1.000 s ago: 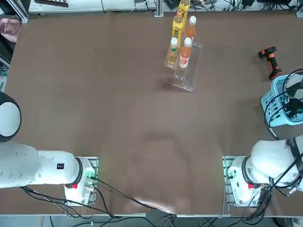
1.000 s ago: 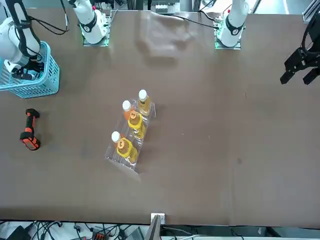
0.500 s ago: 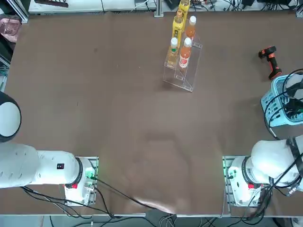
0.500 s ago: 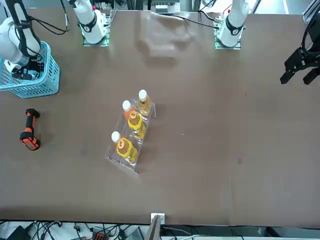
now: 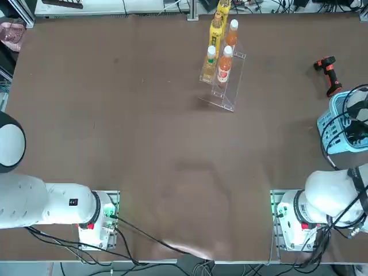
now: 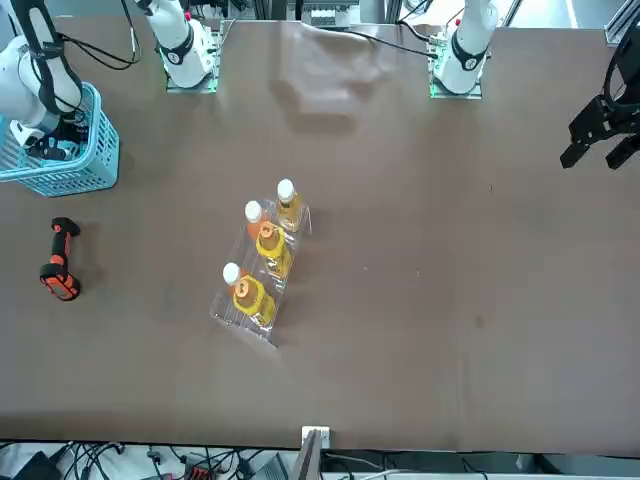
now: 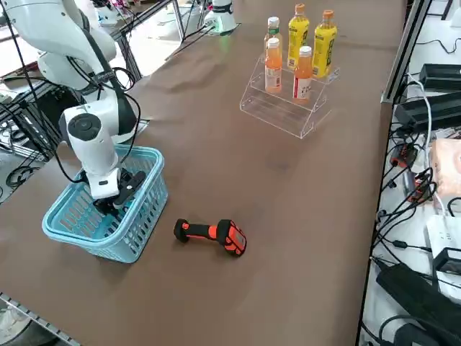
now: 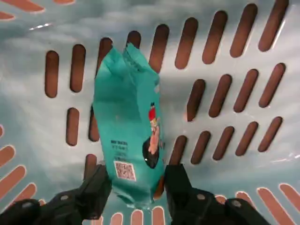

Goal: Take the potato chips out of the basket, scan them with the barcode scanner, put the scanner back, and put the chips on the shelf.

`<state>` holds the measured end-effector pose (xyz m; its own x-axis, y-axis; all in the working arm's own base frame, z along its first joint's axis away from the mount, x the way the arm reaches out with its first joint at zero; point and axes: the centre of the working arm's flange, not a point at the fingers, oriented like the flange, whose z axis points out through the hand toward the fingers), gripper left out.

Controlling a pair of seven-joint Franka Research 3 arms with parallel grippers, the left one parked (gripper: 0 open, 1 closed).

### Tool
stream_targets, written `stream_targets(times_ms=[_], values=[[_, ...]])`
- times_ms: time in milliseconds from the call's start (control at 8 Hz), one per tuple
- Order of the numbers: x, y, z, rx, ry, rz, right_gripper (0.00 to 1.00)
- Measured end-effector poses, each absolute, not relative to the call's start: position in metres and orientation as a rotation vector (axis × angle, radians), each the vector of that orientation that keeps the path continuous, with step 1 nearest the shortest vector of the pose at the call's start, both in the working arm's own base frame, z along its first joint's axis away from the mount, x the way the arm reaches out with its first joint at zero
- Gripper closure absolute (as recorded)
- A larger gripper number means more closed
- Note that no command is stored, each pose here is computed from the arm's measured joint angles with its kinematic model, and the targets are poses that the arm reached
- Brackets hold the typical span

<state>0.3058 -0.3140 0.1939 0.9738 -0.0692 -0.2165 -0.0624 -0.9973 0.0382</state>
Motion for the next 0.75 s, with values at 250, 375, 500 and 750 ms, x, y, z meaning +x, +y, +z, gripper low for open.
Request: stream_targets(times_ms=[250, 375, 500, 750], values=[[0.3059, -0.314, 0.1939, 3.09, -0.102, -0.34, 0.51], [0.3061, -0.314, 0.194, 3.09, -0.101, -0.339, 0.59], [0.3064, -0.3138, 0.194, 3.09, -0.099, -0.339, 0.62], [0.3075, -0.313, 0.1942, 3.09, -0.094, -0.337, 0.61]])
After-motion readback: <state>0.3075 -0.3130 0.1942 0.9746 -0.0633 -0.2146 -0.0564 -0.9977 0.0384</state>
